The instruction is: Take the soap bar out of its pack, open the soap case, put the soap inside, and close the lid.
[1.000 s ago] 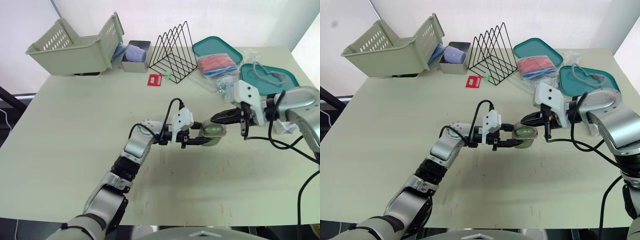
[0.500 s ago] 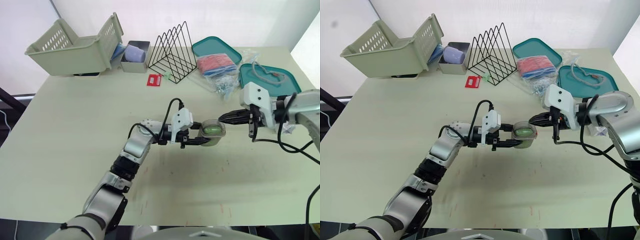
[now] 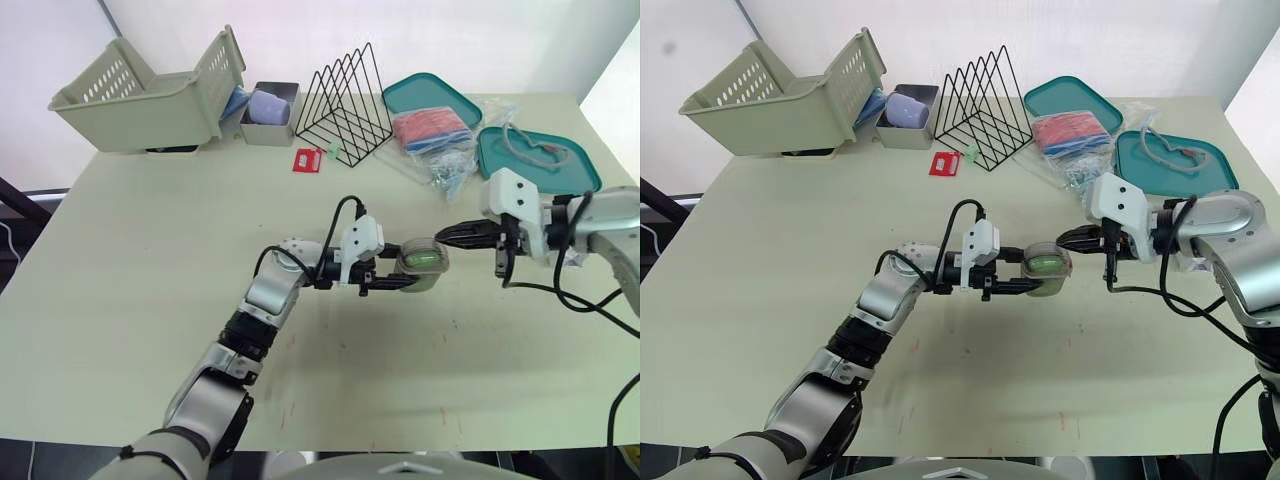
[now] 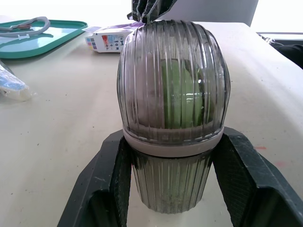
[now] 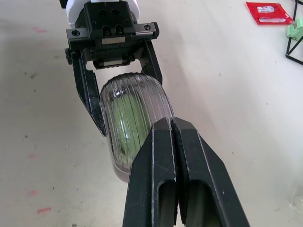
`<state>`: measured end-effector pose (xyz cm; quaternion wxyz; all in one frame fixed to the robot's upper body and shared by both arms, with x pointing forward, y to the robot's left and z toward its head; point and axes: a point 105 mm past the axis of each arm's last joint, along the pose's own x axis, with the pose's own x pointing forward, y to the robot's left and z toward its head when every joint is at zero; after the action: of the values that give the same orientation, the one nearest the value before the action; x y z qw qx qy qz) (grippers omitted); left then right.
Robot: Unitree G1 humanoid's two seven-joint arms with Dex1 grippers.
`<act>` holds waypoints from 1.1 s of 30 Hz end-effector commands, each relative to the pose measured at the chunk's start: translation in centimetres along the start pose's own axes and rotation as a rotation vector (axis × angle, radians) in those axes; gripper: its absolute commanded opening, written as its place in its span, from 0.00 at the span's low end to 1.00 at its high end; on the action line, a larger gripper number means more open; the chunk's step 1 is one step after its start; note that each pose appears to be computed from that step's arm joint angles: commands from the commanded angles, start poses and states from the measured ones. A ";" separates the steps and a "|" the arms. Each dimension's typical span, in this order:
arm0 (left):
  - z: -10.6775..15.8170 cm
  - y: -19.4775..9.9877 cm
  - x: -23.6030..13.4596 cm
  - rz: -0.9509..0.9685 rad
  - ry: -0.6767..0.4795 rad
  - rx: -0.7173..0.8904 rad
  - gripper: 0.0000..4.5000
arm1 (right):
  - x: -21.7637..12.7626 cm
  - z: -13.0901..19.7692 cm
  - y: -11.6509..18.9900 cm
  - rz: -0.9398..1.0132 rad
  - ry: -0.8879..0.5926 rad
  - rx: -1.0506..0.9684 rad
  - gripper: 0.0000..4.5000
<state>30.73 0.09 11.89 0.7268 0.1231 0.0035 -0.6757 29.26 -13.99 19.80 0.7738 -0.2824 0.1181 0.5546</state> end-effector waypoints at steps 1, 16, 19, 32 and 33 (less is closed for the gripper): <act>1.7 0.0 0.2 -0.015 -0.038 0.062 0.44 | 0.2 1.0 0.1 0.021 -0.045 0.034 0.01; 1.7 0.0 0.4 -0.020 -0.039 0.069 0.44 | 0.2 2.5 1.6 0.095 -0.088 0.105 0.01; 1.8 0.0 0.4 -0.019 -0.039 0.070 0.44 | 0.6 1.7 1.8 0.097 -0.070 0.109 0.01; 1.6 0.0 0.2 -0.013 -0.035 0.069 0.44 | 0.4 1.0 -0.1 -0.053 -0.113 0.046 0.01; 1.6 0.0 0.1 -0.013 -0.035 0.069 0.44 | 0.0 0.8 -0.7 -0.087 -0.105 0.029 0.01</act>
<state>30.70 0.07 11.95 0.7240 0.1297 0.0005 -0.6776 28.91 -12.45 19.48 0.7867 -0.2191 0.0989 0.5686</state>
